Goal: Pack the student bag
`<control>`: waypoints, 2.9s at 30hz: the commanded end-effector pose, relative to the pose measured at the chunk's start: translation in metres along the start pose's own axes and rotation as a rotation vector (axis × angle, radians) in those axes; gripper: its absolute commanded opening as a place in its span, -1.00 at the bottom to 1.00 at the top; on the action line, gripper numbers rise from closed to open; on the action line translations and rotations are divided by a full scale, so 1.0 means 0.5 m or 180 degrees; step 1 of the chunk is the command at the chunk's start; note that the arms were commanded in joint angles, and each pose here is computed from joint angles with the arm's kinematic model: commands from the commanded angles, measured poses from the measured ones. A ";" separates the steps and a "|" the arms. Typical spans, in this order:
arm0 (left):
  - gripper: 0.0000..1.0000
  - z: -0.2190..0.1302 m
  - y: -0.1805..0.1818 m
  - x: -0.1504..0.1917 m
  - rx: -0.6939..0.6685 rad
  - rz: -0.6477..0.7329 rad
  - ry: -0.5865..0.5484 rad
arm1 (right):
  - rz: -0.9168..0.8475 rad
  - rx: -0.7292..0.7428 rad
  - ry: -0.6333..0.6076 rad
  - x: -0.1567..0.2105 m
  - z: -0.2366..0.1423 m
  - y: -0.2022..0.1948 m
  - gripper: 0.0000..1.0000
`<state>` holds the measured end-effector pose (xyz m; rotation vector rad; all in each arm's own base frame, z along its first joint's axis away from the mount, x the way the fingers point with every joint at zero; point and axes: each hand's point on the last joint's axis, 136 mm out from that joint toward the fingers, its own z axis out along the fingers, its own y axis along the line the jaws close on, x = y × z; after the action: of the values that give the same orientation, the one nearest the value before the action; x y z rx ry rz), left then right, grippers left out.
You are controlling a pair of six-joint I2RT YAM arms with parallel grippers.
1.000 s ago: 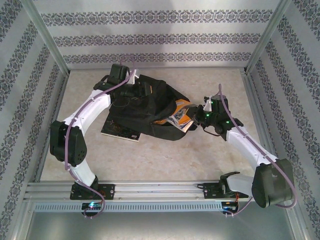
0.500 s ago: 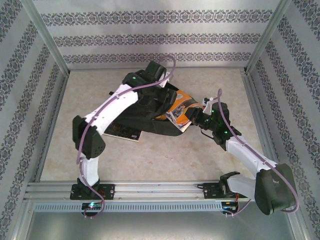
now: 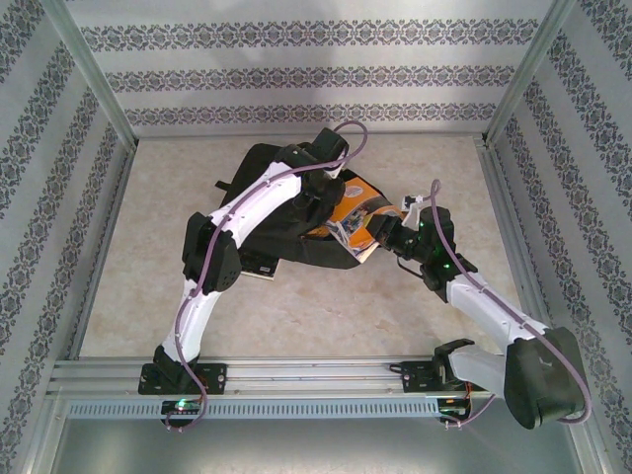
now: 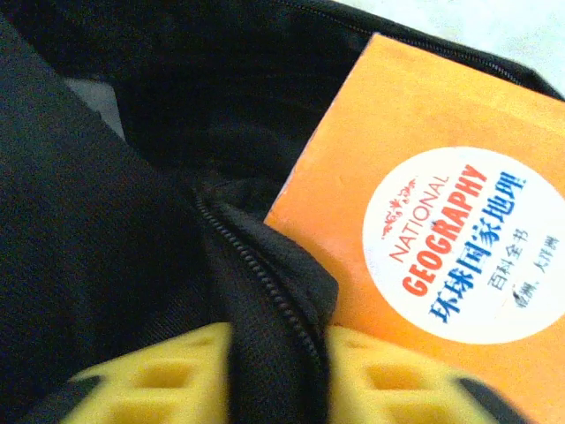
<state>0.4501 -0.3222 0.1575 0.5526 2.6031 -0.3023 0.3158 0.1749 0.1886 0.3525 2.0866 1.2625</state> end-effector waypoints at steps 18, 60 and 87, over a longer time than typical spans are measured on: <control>-1.00 -0.339 -0.051 0.008 0.0931 -0.0371 -0.1452 | -0.0541 0.0601 -0.0718 -0.048 -0.135 0.010 -1.00; 0.84 -0.354 -0.043 0.132 0.0801 0.0058 -0.0705 | 0.0796 -0.0357 -0.0102 -0.056 -0.049 0.131 -1.00; 0.66 -0.302 -0.085 0.113 0.1003 -0.0309 -0.0545 | 0.0670 -0.0263 -0.0060 -0.026 -0.039 0.119 -1.00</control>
<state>0.3287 -0.3026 0.2745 0.5036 2.3881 -0.8714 0.3038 0.1738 0.2180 0.6993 2.1138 1.4003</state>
